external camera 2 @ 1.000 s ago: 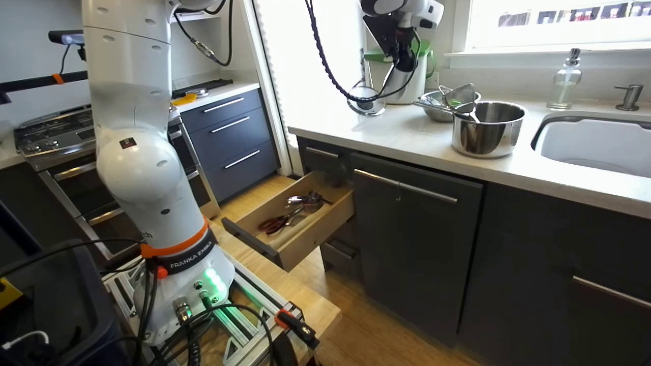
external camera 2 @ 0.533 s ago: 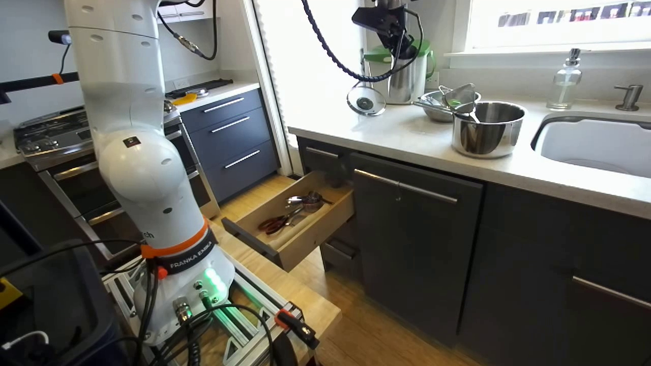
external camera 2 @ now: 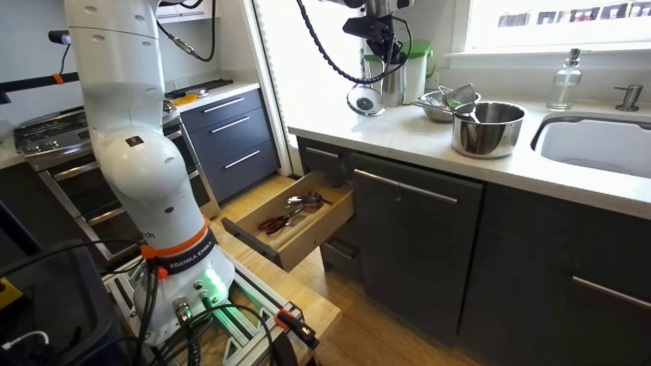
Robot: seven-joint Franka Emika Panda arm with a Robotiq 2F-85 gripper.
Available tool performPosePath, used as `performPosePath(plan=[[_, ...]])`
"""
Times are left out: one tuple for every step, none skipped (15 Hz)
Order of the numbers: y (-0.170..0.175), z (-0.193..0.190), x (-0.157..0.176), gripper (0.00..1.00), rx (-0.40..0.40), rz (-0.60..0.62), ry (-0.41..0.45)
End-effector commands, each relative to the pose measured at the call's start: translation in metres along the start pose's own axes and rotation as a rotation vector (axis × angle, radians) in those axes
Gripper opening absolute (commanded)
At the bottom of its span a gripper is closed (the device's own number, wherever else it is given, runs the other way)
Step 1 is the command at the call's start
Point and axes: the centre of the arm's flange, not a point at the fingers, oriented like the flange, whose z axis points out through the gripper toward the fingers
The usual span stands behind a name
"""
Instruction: Pick the metal cup and position it upright
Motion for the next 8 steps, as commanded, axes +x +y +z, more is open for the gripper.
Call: performPosePath(plan=[[-0.015, 0.013, -0.001, 0.01, -0.032, -0.071, -0.037], [-0.02, 0.017, 0.001, 0.01, -0.047, -0.088, -0.033], [-0.025, 0.021, 0.001, 0.01, -0.061, -0.107, -0.036], [-0.03, 0.027, 0.001, 0.01, -0.075, -0.128, -0.045], [-0.034, 0.032, 0.003, 0.01, -0.096, -0.152, -0.049], [-0.037, 0.036, 0.006, 0.01, -0.109, -0.172, -0.047], [-0.041, 0.042, 0.01, 0.01, -0.121, -0.186, -0.045], [-0.043, 0.049, 0.014, 0.01, -0.122, -0.196, -0.044]])
